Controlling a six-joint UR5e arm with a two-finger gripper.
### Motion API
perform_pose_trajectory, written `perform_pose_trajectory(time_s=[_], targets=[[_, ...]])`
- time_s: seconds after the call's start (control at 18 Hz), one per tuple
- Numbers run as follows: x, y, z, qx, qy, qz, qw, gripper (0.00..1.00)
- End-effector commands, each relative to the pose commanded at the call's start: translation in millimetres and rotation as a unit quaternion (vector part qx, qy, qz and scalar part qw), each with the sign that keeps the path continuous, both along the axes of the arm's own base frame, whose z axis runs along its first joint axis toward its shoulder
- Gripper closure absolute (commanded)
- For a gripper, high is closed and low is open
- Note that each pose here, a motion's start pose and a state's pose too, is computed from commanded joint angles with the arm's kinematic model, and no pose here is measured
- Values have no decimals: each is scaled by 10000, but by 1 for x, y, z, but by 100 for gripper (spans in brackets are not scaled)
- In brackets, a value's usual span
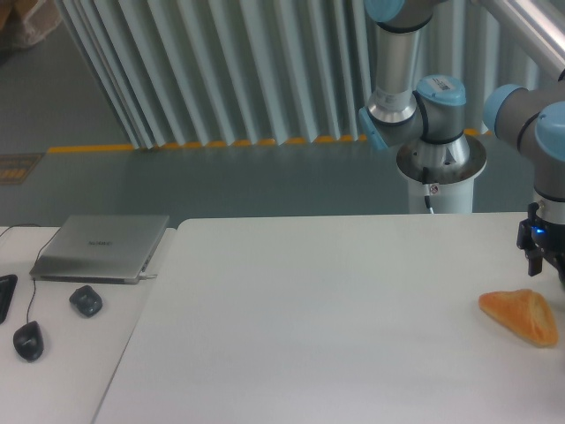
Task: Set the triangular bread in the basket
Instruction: 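Lower the gripper down onto the triangular bread piece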
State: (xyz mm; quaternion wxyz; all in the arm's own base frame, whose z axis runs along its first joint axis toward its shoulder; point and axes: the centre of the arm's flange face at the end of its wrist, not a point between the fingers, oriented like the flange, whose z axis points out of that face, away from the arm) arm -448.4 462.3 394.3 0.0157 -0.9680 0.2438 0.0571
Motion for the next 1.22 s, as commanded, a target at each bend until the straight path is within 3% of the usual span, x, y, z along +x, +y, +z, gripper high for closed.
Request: perform_pose_trajectory(time_s=[0.39,0.72,0.89,1.22], targets=[[5,-3,5,-213,52,-8,9998,0],[16,8,-26,-543,-19,-154,9984,0],[39,29,-56,-1627,407,-526,9844,0],[42,18,-76,-2384,526,-1101,9635,0]])
